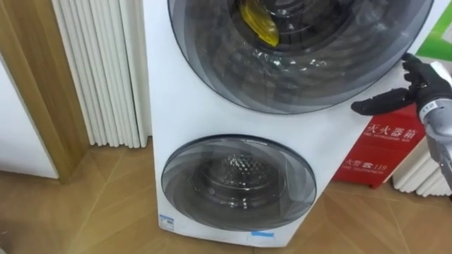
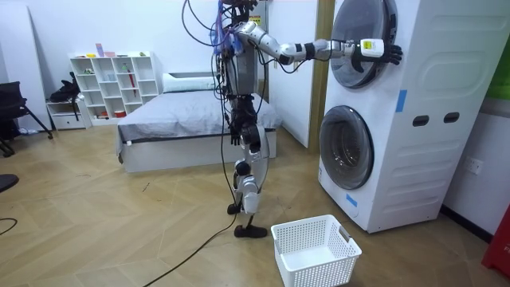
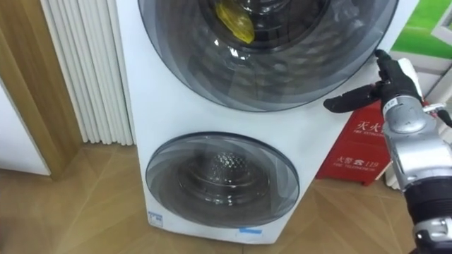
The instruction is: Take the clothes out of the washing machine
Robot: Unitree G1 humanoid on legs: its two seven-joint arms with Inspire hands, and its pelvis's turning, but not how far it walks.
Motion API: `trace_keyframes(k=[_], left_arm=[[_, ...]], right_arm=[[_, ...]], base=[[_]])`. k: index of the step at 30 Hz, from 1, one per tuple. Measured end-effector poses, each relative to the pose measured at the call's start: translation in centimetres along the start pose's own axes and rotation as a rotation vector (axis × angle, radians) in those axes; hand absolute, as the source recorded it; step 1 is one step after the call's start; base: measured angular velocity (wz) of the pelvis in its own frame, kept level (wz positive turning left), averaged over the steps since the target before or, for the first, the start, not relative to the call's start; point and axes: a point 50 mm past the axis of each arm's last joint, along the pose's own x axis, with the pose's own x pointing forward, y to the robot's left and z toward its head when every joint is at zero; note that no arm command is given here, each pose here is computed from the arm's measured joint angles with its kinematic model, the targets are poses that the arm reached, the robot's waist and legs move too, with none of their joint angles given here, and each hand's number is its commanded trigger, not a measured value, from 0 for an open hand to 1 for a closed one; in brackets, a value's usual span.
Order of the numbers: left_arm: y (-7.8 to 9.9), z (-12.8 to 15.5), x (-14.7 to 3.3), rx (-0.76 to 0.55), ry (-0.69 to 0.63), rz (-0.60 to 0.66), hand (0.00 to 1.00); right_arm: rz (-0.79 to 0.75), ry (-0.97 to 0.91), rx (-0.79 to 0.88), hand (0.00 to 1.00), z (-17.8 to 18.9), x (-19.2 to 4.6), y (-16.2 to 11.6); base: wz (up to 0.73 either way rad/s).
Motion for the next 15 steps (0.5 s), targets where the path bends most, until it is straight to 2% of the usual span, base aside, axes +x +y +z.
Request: trace_keyframes(k=[5, 10, 15], left_arm=[[0.7, -0.2, 0.1, 0.016, 0.001, 0.031, 0.0], [0.8, -0.5, 0.1, 0.015, 0.011, 0.051, 0.0], [0.9, -0.7, 0.1, 0.017, 0.019, 0.053, 0.0]], right_arm=[[-0.061, -0.197, -0.046, 0.0, 4.2, -1.5, -1.1], [-0.091, -0.323, -0.061, 0.0, 6.8, -2.7, -1.7], [-0.134, -0.509, -0.08, 0.0, 10.4, -5.2, -2.4]], base=[[-0.18], [-0.03], [-0.02]])
